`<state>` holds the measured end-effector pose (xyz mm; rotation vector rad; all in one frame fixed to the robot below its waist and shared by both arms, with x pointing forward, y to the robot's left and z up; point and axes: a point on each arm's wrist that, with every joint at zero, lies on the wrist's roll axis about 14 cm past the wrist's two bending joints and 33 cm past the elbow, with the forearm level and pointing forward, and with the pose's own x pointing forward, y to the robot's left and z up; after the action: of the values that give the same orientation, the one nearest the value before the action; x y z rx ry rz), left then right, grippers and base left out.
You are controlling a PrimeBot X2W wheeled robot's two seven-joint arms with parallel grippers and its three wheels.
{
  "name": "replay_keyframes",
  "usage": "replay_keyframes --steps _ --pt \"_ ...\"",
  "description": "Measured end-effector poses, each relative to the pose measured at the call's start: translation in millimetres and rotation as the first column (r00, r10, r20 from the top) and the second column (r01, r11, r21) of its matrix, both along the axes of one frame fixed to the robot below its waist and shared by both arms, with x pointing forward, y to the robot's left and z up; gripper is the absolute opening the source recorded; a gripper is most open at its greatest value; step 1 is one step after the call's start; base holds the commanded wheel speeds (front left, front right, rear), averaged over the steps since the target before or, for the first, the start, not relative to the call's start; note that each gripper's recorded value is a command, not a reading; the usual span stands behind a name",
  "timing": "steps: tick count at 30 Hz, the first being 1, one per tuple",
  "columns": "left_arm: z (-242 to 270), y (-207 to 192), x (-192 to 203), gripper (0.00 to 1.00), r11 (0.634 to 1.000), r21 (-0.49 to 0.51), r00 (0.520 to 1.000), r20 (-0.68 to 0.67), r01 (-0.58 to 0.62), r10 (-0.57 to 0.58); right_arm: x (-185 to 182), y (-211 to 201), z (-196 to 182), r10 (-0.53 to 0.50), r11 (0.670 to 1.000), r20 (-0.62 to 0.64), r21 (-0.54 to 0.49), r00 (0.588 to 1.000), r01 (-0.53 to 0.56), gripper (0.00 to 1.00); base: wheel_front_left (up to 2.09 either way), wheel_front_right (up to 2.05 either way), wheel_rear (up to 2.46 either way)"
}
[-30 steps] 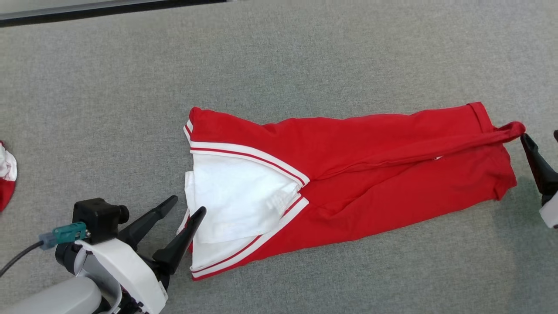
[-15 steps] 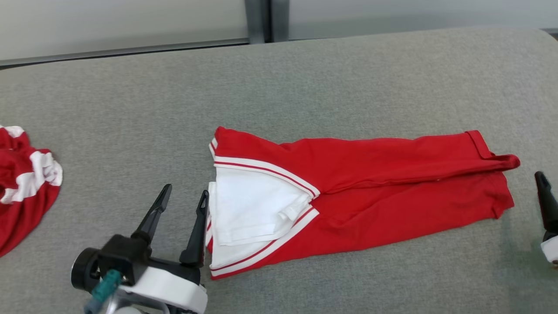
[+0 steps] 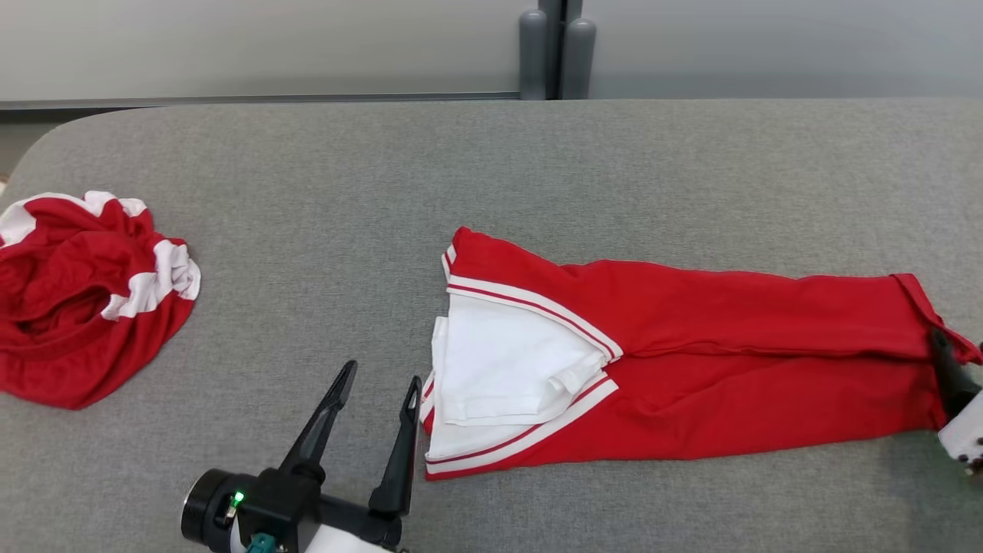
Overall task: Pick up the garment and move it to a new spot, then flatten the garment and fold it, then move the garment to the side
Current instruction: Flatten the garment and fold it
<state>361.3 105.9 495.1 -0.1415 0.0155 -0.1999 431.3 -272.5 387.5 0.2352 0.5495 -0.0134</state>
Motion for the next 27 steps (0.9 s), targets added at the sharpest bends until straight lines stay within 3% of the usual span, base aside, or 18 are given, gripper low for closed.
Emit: replay_keyframes --steps 6,9,12,19,20,21,22,23,24,27 --pt "-14.0 8.6 -4.8 1.0 1.0 0.019 0.999 -0.034 -0.019 0.02 -12.0 12.0 -24.2 0.005 0.999 -0.088 0.033 0.996 -0.002 1.0 0.0 0.0 0.0" --pt "-15.8 11.5 -6.3 1.0 0.999 0.025 0.999 -0.035 -0.028 0.029 -17.0 13.9 -30.3 -0.006 0.999 -0.112 0.053 0.994 0.012 0.89 0.0 0.0 0.0" --pt "-12.8 12.5 -5.3 1.0 0.999 0.021 0.999 -0.022 -0.034 0.035 -21.3 11.0 -32.8 -0.018 0.998 -0.123 0.052 0.992 0.024 1.0 0.0 0.0 0.0" --pt "-11.0 8.9 -8.0 1.0 1.0 0.013 1.0 -0.011 -0.021 0.022 -30.1 10.8 -38.2 -0.057 0.994 -0.15 0.082 0.987 0.07 1.0 0.0 0.0 0.0" --pt "-10.9 8.5 -8.1 1.0 1.0 0.014 1.0 -0.01 -0.021 0.021 -31.8 12.4 -39.6 -0.056 0.994 -0.159 0.087 0.986 0.07 0.88 0.0 0.0 0.0" --pt "-10.1 8.3 -7.9 1.0 1.0 0.013 1.0 -0.007 -0.018 0.018 -32.6 13.5 -40.3 -0.054 0.993 -0.164 0.09 0.985 0.07 0.47 0.0 0.0 0.0" --pt "-9.8 7.9 -7.8 1.0 1.0 0.013 1.0 -0.004 -0.016 0.016 -33.5 14.9 -41.4 -0.052 0.993 -0.172 0.093 0.984 0.069 0.33 0.0 0.0 0.0" --pt "-9.7 7.6 -7.8 1.0 1.0 0.011 1.0 -0.004 -0.015 0.015 -33.9 16.0 -41.9 -0.05 0.993 -0.174 0.095 0.983 0.068 0.07 0.0 0.0 0.0" --pt "-9.8 7.2 -7.8 1.0 1.0 0.008 1.0 -0.004 -0.013 0.013 -34.1 17.9 -42.2 -0.047 0.993 -0.174 0.098 0.984 0.065 0.0 0.0 0.0 0.0" --pt "-9.9 6.5 -7.0 1.0 1.0 0.006 1.0 -0.002 -0.013 0.013 -31.8 18.0 -39.6 -0.045 0.995 -0.148 0.082 0.988 0.058 0.0 0.0 0.0 0.0"
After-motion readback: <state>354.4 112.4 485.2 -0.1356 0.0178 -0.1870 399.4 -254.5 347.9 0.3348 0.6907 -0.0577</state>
